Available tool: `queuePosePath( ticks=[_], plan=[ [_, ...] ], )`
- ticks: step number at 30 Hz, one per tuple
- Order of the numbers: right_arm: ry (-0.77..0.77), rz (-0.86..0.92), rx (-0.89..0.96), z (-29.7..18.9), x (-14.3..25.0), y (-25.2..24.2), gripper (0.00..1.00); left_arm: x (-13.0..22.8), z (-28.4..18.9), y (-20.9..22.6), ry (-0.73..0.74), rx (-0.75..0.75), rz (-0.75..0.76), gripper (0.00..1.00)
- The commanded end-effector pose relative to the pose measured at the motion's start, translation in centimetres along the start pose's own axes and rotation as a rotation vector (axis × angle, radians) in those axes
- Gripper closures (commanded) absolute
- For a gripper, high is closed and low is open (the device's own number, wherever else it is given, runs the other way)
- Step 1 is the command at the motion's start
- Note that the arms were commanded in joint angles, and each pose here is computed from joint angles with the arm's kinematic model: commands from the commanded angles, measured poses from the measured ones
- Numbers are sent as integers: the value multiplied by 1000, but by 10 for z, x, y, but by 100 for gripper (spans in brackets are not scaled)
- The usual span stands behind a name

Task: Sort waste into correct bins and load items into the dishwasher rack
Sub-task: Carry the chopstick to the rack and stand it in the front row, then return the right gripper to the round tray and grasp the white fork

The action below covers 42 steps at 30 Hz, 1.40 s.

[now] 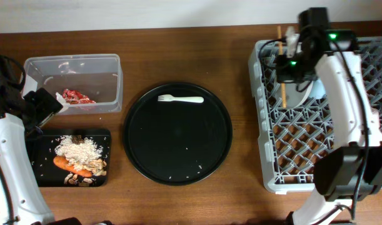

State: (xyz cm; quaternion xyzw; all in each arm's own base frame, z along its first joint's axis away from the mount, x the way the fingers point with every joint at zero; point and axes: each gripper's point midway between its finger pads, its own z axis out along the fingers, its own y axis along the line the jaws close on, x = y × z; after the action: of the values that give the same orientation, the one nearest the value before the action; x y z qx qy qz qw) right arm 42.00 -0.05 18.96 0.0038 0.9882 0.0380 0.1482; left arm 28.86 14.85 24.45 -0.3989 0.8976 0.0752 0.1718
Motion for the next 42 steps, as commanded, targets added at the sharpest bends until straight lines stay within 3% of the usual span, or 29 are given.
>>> queuePosePath(
  ticks=[1,5,7,9,14,17,19,20,24,27,31,37,42],
  plan=[
    [57,-43,-53,20,7,2,96,-3,-3,2,-13,0,-19,1],
    [97,-33,-44,44,11,-2,86,-3,-3,1,-14,0,-19,1],
    [137,-32,-47,51,18,-1,48,-3,-3,1,-14,0,-19,1],
    [160,-36,-54,50,24,4,37,-3,-3,1,-14,0,-19,1],
    [157,-62,-86,35,29,41,34,-3,-3,1,-14,0,-19,1],
    [63,-181,-127,13,24,96,32,-3,-3,1,-14,0,-19,1],
    [-2,-280,-162,9,19,139,25,-3,-3,2,-13,0,-19,1],
    [-67,-359,-167,14,11,172,14,-3,-3,1,-14,0,-19,1],
    [-184,-538,-91,60,-1,245,2,-3,-3,1,-14,0,-19,1],
    [-218,-646,2,114,0,276,1,-3,-3,1,-14,0,-19,1],
    [-221,-693,193,178,7,278,1,-3,-3,1,-14,0,-19,1],
    [-277,-685,205,197,0,287,1,-3,-3,1,-14,0,-19,1],
    [-276,-685,195,198,2,290,12,-3,-3,1,-14,0,-19,1]
  ],
)
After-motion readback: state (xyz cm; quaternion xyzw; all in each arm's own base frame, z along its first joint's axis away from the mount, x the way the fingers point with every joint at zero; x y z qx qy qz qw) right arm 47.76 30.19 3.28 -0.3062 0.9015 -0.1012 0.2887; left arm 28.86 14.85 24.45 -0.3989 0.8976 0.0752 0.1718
